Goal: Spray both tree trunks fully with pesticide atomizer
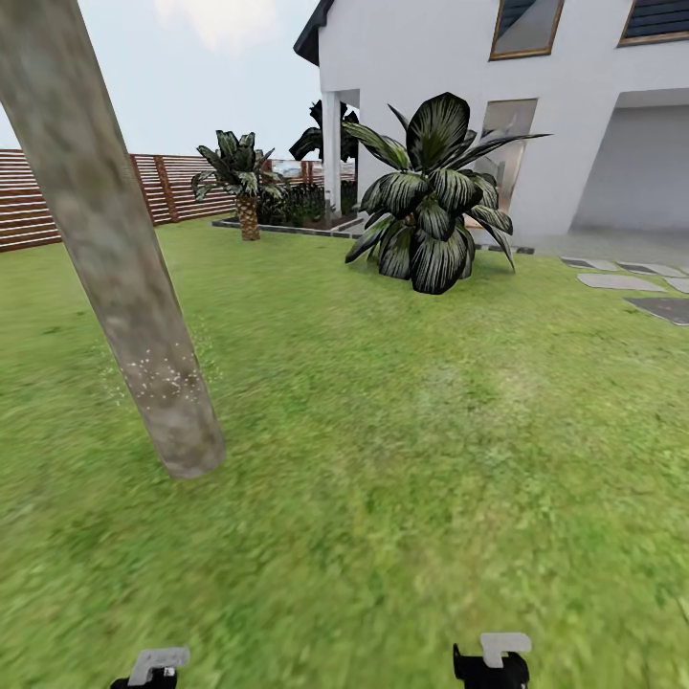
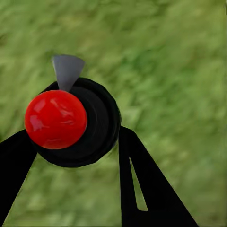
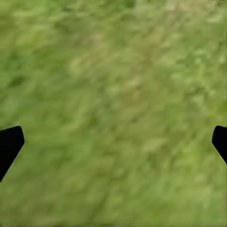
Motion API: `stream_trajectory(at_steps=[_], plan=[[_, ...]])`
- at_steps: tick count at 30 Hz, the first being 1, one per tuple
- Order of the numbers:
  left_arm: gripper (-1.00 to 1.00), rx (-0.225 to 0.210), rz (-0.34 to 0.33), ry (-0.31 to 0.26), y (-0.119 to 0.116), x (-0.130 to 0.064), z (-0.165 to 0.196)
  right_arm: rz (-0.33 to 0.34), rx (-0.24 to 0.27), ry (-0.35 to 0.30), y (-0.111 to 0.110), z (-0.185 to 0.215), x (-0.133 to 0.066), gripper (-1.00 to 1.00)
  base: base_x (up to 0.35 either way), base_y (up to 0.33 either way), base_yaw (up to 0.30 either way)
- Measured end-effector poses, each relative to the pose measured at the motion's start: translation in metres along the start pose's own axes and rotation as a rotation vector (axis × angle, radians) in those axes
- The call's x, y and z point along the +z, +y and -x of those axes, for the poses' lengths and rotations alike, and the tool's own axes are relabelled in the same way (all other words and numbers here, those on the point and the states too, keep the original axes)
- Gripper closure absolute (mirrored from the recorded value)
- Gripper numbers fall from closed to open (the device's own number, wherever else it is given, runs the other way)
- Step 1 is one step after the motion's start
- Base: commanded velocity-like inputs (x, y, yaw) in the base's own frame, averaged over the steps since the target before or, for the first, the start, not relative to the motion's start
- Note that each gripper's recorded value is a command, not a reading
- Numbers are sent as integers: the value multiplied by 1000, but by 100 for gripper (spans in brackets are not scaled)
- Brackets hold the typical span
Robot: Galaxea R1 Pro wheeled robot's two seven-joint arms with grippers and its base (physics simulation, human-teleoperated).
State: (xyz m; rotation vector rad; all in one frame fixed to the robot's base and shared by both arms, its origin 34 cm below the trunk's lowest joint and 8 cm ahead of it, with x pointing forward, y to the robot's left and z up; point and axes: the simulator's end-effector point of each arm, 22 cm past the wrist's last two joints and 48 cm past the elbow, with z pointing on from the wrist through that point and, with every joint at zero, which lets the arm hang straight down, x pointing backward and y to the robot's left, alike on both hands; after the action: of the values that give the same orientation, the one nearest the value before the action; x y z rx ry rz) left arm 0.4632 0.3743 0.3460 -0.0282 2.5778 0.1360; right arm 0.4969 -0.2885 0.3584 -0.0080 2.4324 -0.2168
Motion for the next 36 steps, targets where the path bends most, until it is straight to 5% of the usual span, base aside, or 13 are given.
stream_trajectory(at_steps=[2,18,36], plan=[[100,2,4,-36,2,0,10,-6,2,0,-2,0,0,-100,0,0,-214],[100,-23,11,14,-1,-7,-25,-22,25,8,-10,-3,1,-100,-13,0,-298],[100,-10,-10,32,-15,-6,-35,-18,17,16,-9,-7,2,-100,-323,103,-295]])
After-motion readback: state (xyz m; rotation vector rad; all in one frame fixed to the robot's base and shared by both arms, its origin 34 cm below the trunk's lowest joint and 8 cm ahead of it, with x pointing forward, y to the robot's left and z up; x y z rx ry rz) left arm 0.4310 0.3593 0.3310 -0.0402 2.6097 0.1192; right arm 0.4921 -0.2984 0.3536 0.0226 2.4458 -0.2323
